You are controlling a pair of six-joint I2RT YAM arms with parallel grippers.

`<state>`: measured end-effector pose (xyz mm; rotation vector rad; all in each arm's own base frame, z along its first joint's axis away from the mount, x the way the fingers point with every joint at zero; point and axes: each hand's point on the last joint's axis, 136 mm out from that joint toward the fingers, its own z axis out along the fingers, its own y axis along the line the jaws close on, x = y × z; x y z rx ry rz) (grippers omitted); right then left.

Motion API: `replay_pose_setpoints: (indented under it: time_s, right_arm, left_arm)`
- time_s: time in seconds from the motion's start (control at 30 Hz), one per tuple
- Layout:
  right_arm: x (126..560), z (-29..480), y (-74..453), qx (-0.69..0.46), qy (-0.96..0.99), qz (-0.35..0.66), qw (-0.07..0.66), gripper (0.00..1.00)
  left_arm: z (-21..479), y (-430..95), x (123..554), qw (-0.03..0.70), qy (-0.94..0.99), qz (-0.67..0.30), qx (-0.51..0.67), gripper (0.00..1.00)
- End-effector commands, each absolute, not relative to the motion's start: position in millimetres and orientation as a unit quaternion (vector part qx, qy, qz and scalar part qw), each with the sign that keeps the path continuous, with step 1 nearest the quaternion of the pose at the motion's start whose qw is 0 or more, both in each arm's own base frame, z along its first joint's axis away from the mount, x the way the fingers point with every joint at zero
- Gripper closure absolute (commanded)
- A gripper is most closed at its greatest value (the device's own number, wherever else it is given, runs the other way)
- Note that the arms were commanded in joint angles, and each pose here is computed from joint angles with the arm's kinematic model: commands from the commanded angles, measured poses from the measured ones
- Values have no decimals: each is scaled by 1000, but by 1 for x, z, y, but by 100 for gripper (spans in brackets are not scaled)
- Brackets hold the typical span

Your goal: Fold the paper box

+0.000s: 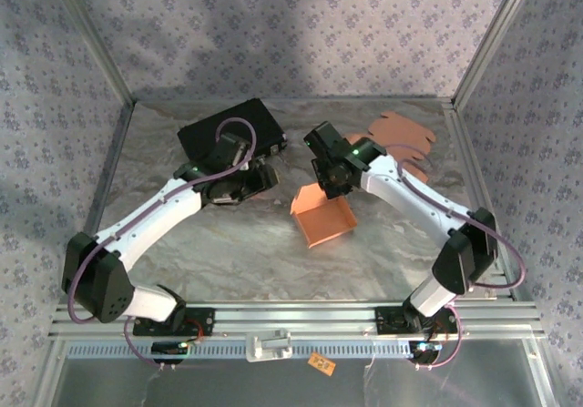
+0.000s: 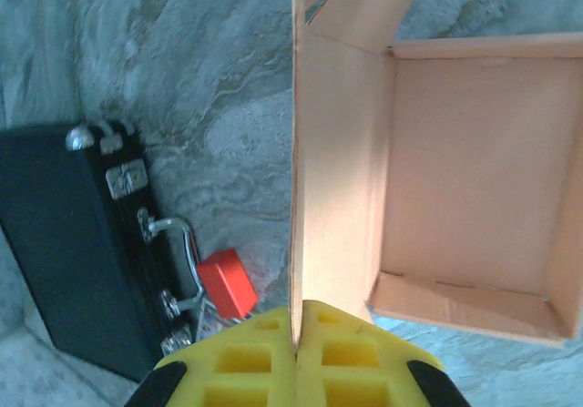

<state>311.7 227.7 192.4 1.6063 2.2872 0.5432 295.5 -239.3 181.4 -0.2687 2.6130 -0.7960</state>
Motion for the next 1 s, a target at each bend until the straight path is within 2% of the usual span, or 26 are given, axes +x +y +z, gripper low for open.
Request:
replay_pose_setpoints:
  time_s: [0.0,0.2,0.33,0.53,0.97]
  right_arm:
    - [307,181,219,640,738,154,149,100]
    - [312,173,227,642,737,150,149,100]
    - [310,176,226,633,743,155,154,96]
    - [309,188,217,616,751,163,172,82]
    - [314,209,208,550,790,181,201,69]
  left_arm:
    - [169,-231,283,174,945,-269,-68,45]
    - [154,-237,283,152,946,-284,-47,51]
    - [151,-243,284,158,947,-279,0,55]
    - [154,-244,282,171,948,-265,37,53]
    - [152,-256,280,179,948,-259,53,48]
